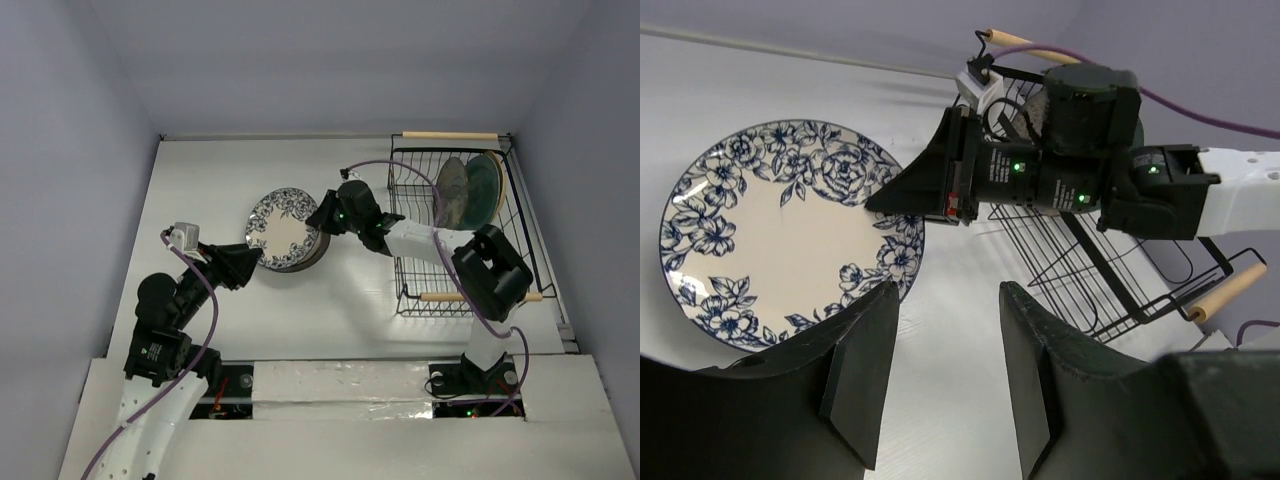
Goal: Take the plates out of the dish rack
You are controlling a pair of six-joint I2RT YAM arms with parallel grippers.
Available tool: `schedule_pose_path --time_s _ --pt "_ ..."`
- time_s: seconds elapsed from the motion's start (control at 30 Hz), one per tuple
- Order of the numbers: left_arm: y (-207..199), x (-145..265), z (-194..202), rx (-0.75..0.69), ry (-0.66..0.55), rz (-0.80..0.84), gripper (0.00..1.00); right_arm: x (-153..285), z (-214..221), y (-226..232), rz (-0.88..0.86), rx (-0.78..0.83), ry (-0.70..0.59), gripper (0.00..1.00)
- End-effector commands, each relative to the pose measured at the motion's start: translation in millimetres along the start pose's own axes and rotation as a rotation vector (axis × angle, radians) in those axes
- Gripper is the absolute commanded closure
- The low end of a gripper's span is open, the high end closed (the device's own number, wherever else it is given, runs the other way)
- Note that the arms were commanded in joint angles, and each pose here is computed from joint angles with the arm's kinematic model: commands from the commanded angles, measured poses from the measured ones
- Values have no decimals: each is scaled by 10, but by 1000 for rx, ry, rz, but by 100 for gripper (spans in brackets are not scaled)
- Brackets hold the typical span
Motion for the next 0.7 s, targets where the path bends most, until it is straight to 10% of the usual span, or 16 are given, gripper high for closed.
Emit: schedule_pose_path --time_s 0.0,0.2,0.67 --pt "-130 16 -177 -23 -56 38 58 18 -404 450 -174 -63 -168 100" --pt "-127 15 -170 -24 -54 38 58 -48 -248 294 -131 -63 -136 92" --pt "-175 51 -181 -28 -64 60 58 43 -11 -182 128 157 -5 11"
Point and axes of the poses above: each gripper's point midway between its finger pads, its own x axis back along the fingers, its own y axis along the line the jaws close on, z = x × y, the point moved 1 cm from there along x, back along the fingers, and after that the axes turned 9 degrees about x, right-handed, at the moved point
